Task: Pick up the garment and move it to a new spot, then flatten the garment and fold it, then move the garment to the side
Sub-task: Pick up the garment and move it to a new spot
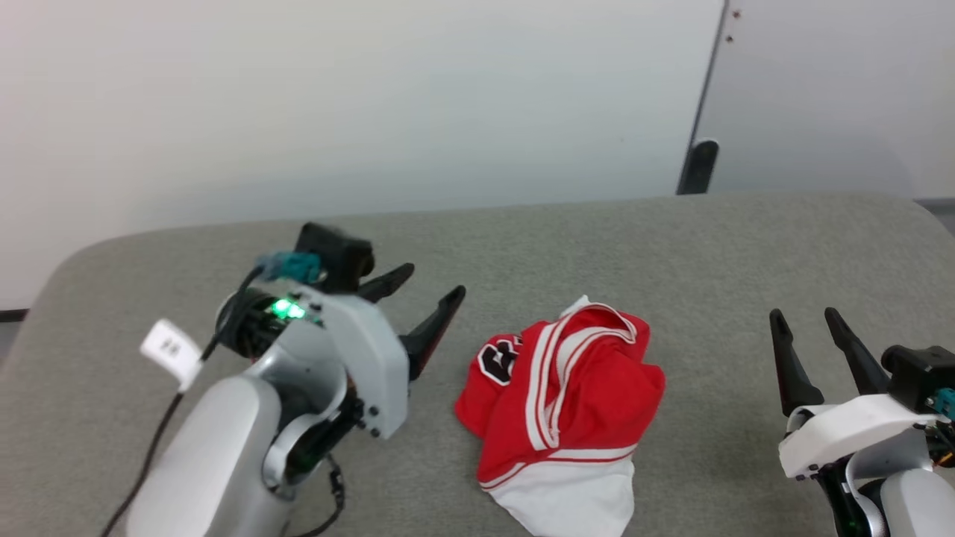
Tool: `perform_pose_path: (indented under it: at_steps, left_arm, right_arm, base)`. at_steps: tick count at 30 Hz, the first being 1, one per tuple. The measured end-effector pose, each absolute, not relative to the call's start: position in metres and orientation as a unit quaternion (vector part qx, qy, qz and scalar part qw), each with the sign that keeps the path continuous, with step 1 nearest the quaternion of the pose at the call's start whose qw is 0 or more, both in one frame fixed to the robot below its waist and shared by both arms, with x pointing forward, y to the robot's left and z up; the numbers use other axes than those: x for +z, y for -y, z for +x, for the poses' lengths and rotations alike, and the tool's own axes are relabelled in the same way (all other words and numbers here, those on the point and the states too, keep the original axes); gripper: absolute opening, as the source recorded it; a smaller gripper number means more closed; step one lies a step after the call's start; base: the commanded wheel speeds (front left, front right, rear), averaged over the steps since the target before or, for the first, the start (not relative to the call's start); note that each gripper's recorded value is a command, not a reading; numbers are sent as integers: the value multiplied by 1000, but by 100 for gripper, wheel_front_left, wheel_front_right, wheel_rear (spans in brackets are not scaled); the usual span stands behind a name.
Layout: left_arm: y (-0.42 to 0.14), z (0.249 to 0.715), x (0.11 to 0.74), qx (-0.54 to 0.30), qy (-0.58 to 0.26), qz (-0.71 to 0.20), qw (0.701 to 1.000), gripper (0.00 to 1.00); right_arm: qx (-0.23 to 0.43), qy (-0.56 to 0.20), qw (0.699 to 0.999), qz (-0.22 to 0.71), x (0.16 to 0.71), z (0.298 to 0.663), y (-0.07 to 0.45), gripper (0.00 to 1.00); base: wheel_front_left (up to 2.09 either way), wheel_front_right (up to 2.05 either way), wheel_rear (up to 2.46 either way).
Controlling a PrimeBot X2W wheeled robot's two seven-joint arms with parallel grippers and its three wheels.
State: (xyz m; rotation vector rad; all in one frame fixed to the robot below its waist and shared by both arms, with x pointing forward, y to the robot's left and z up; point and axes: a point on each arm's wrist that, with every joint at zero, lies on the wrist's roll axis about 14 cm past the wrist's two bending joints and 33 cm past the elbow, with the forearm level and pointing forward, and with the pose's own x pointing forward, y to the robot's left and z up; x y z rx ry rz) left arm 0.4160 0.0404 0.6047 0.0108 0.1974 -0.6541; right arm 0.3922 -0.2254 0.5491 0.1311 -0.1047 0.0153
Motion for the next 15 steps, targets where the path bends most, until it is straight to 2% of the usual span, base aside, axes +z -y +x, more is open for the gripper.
perform_pose_path:
  at_steps: [7,15]
  left_arm:
    - [-87,407,621,-273,0,-4,962,100]
    - [-141,395,612,-189,68,-35,979,100]
  right_arm:
    - [21,60,996,67,555,390,215,100]
    - [18,55,996,65,550,383,217,100]
  base:
    - [0,0,0]
    - [0,0,0]
